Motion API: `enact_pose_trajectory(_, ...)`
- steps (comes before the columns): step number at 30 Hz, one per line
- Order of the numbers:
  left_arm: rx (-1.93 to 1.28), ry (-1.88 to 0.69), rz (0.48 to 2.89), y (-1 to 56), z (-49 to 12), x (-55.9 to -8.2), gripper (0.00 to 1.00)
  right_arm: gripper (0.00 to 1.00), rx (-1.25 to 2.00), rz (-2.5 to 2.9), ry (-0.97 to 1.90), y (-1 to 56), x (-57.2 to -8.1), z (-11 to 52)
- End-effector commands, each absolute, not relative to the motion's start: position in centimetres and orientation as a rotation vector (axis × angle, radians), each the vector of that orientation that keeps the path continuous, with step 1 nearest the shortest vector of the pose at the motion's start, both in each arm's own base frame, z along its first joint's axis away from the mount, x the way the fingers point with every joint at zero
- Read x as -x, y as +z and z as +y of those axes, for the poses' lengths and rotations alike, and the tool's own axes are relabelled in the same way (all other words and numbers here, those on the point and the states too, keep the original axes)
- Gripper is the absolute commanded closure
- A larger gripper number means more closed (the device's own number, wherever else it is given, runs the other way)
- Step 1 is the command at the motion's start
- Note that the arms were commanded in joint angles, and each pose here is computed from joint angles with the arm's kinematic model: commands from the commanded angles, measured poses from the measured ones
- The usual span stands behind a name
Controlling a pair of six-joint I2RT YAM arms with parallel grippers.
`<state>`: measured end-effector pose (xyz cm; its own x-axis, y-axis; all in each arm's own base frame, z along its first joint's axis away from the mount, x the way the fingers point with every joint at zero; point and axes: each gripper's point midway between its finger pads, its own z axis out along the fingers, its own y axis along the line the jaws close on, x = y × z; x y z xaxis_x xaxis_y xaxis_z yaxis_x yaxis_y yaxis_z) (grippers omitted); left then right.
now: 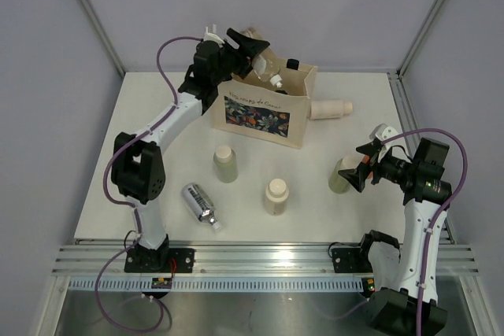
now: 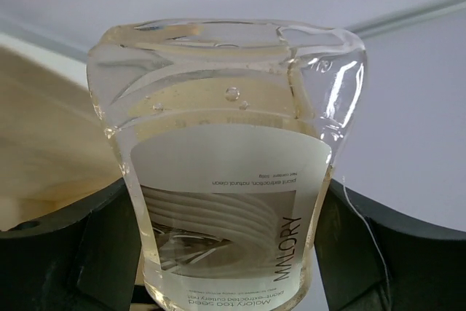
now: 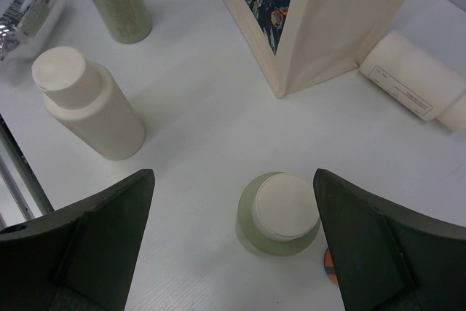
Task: Place the personal care products into the canvas bag
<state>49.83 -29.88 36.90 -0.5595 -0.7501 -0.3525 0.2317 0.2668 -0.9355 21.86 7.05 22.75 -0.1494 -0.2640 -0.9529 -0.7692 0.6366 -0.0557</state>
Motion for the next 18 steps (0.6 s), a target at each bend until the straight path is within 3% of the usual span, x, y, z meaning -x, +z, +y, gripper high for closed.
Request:
enact_pose_trajectory(1, 0.482, -1.401, 1.505, 41.8, -30.7, -51.4, 1.0, 0.01, 0.847, 1.693, 0.522, 23.1, -22.2, 6.7)
enact_pose_trajectory(10, 0.487, -1.276, 1.551, 38.8, -31.1, -50.2, 1.0, 0.01, 0.855, 1.683, 0.528, 23.2, -22.1, 6.8)
enact_pose_trajectory(18, 0.503, -1.14, 1.74, 30.3, -30.8, -48.5, 0.78, 0.01, 0.855, 1.683, 0.535, 23.2, -22.1, 6.9)
